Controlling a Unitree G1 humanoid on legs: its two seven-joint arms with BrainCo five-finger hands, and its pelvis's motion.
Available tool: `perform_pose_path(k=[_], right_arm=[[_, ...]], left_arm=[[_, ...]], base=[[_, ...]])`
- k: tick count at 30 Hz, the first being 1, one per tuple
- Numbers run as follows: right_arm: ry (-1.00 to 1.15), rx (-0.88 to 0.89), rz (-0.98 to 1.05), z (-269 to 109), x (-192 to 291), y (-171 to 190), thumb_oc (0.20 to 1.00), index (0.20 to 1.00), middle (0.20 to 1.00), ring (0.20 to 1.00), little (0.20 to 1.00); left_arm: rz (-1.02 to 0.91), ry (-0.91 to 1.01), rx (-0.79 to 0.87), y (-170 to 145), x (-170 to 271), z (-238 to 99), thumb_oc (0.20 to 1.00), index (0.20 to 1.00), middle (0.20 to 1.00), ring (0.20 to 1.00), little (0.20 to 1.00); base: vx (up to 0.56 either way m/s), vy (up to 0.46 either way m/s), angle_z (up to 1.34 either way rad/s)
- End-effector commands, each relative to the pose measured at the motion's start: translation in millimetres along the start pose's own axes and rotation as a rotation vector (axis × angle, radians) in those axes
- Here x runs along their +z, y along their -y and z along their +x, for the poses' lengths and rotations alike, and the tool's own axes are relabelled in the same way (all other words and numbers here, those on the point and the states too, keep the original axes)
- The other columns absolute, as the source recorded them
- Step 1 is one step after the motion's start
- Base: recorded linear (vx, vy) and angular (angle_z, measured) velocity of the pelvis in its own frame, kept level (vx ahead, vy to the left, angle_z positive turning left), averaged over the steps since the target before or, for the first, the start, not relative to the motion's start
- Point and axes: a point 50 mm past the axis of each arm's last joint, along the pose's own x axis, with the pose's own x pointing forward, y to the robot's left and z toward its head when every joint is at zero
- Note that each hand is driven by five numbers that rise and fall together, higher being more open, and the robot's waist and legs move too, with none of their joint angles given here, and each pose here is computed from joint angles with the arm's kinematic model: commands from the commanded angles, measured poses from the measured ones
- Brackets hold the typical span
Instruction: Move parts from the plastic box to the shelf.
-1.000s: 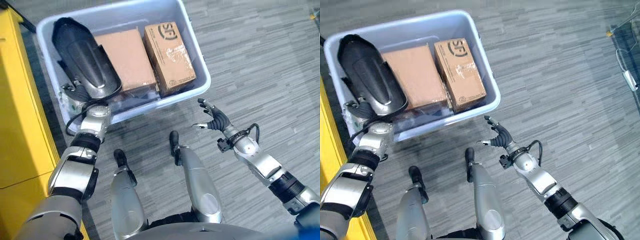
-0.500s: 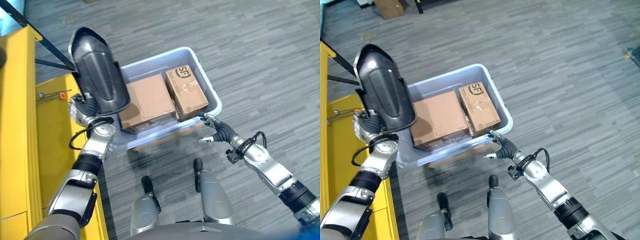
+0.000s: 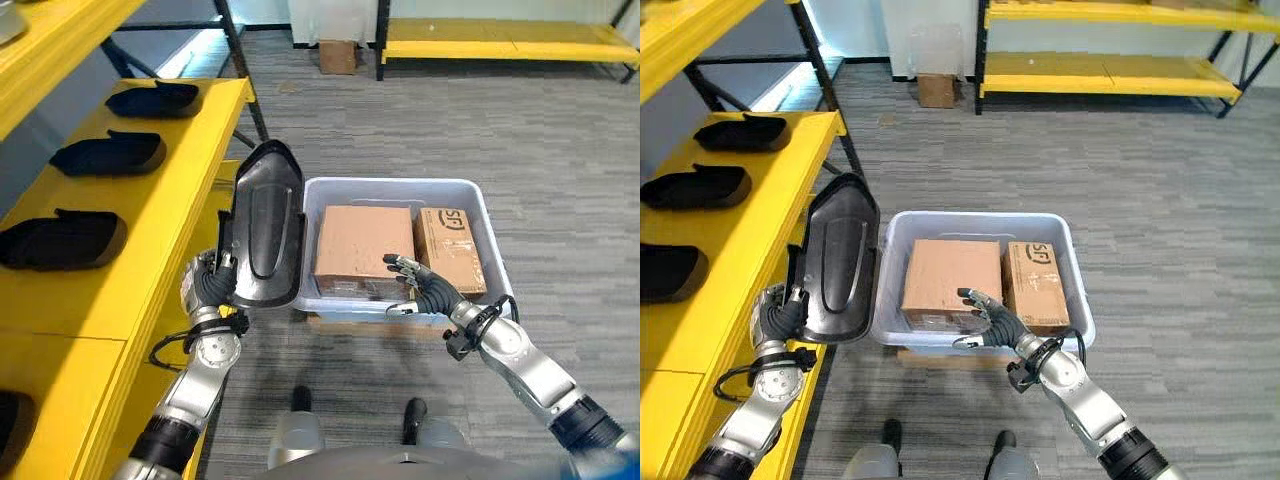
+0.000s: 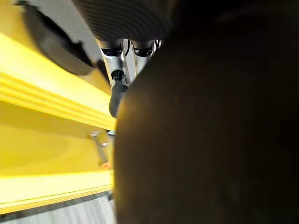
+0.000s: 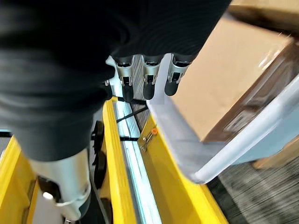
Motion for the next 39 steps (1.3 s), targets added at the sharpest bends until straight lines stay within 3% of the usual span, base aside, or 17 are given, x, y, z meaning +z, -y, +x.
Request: perform_pose_path(k=[1, 15, 23, 34, 39], right_arm=[[0.142, 0.011, -0.002, 3, 29, -2, 1.000, 1.000, 1.000, 1.000, 1.000], [0.201, -0.084, 0.092, 19, 36, -2, 1.000, 1.000, 1.000, 1.000, 1.000], [0.143, -0.269, 0.148, 5, 21, 5, 1.000, 1.000, 1.000, 1.000, 1.000], [0.159, -0.334, 0.210, 6, 14, 5, 1.000, 1.000, 1.000, 1.000, 1.000], [0.104, -0.397, 0.226, -10, -3, 7, 1.000, 1.000, 1.000, 1.000, 1.000]], left_arm=[[-0.027, 0.242, 0.096, -35, 41, 25, 0.200, 0.200, 0.200, 0.200, 0.200], [0.031, 0.307, 0.009, -49, 43, 21, 0.200, 0.200, 0.200, 0.200, 0.200], [-0.004, 0.361, -0.141, -9, 54, 18, 0.200, 0.200, 0.200, 0.200, 0.200], [-0.041, 0.375, -0.165, -13, 53, 10, 0.200, 0.200, 0.200, 0.200, 0.200], [-0.048, 0.377, -0.246, 1, 58, 11, 0.200, 0.200, 0.200, 0.200, 0.200]], base=[[-0.05, 0.244, 0.38], [-0.08, 0.143, 0.20], [0.05, -0.010, 1.23], [-0.07, -0.083, 0.63], [0.05, 0.075, 1.03]])
